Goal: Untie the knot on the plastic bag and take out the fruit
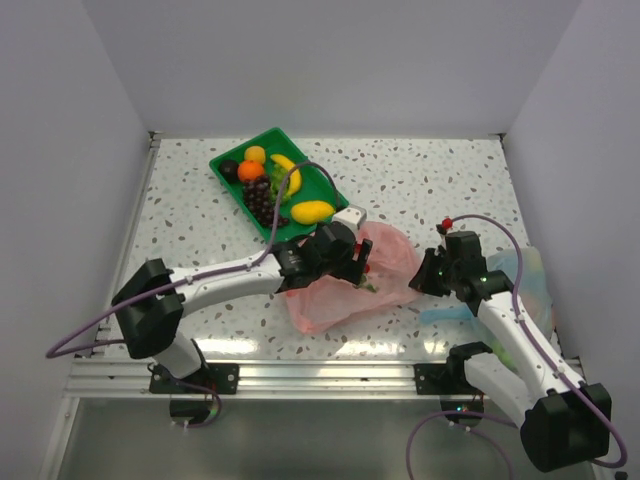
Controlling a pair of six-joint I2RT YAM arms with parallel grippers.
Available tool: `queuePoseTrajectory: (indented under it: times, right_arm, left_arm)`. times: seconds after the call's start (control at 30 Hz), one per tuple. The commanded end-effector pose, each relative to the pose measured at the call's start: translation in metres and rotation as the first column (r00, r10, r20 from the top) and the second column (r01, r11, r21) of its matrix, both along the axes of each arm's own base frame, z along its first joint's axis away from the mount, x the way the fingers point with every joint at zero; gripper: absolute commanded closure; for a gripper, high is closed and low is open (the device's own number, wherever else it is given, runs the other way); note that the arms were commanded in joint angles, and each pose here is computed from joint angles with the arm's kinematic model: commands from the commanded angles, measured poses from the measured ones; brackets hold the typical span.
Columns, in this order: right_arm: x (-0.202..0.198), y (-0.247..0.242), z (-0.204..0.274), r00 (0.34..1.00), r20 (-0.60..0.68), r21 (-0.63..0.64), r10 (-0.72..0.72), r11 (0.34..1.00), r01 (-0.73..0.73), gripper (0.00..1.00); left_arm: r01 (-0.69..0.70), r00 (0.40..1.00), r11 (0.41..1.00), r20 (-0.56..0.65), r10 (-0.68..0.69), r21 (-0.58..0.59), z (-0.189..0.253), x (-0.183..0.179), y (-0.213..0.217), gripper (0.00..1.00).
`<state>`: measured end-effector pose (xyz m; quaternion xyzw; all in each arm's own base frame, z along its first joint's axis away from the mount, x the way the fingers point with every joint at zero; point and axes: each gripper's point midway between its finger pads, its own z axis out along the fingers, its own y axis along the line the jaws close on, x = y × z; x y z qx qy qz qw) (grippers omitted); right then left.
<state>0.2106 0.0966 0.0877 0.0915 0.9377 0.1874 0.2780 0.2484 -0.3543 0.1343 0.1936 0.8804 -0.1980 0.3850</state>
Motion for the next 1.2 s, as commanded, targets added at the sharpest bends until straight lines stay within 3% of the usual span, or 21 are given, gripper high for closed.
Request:
queuePoseTrajectory:
  times: [0.0, 0.27, 0.73, 1.03, 1.13, 1.17]
  right_arm:
    - [0.009, 0.007, 0.017, 0.999, 0.046, 0.033, 0.018, 0.999, -0.020, 0.91]
    - [0.004, 0.014, 0.021, 0.998, 0.048, 0.068, 0.043, 0.997, -0.046, 0.92]
    - [-0.012, 0.032, 0.023, 0.983, 0.028, 0.129, 0.182, 0.974, -0.185, 0.92]
    - [-0.023, 0.039, 0.021, 0.970, -0.010, 0.147, 0.243, 0.960, -0.239, 0.93]
    - [-0.025, 0.040, 0.021, 0.969, -0.012, 0.149, 0.249, 0.958, -0.244, 0.93]
    - [-0.025, 0.040, 0.021, 0.969, -0.015, 0.151, 0.248, 0.958, -0.243, 0.93]
  left_arm:
    - [-0.086, 0.986, 0.994, 0.137, 0.094, -0.067, 0.005, 0.037, -0.016, 0.15]
    - [-0.138, 0.953, 0.990, 0.268, 0.140, -0.027, -0.015, 0.082, -0.035, 0.07]
    - [-0.098, 0.940, 0.995, 0.326, 0.102, -0.030, -0.045, 0.121, -0.059, 0.04]
    - [-0.029, 0.944, 0.996, 0.325, 0.056, -0.086, -0.061, 0.133, -0.087, 0.07]
    - [-0.012, 0.942, 0.994, 0.332, 0.049, -0.112, -0.060, 0.134, -0.093, 0.14]
    - [-0.011, 0.942, 0.993, 0.332, 0.051, -0.119, -0.059, 0.135, -0.093, 0.22]
